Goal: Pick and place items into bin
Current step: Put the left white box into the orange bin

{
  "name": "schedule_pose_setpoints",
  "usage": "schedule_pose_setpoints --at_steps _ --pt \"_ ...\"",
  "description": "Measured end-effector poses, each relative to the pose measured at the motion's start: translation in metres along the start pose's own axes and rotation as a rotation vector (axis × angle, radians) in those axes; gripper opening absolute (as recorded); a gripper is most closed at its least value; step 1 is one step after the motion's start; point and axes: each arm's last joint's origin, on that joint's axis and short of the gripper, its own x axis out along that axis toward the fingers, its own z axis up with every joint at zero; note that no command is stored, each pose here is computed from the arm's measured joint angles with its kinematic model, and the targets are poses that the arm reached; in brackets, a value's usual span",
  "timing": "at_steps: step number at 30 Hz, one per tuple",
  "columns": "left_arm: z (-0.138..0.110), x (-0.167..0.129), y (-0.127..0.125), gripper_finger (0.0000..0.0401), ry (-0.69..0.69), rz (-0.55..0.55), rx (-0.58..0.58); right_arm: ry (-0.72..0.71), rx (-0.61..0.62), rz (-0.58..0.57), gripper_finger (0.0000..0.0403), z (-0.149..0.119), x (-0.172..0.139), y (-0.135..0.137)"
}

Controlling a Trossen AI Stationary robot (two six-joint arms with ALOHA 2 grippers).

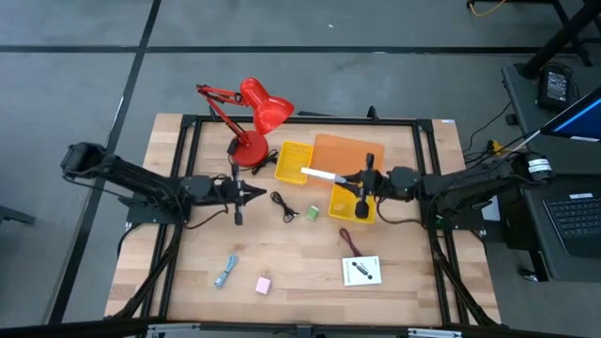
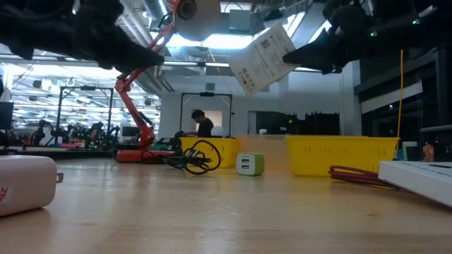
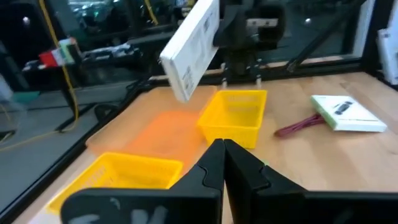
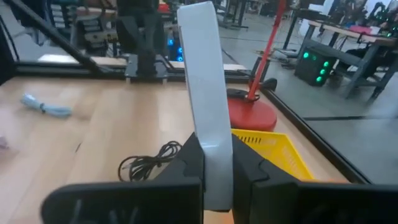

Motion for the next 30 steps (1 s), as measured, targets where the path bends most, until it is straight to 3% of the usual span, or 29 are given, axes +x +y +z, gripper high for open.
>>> schedule_pose_setpoints --at_steps 13,25,30 --pt "-0.001 0.005 0.02 0.0002 -0.006 -0.05 -0.012 0.102 0.231 -0.137 0.0021 -0.013 0.005 -0.043" --pt "-0.002 0.006 0.021 0.0002 -0.005 -0.047 -0.019 0.293 0.36 -0.096 0.0021 0.015 0.012 -0.077" --pt "-0.002 0.006 0.021 0.0002 -0.005 -0.045 -0.02 0.337 0.426 -0.104 0.0021 0.015 0.008 -0.096"
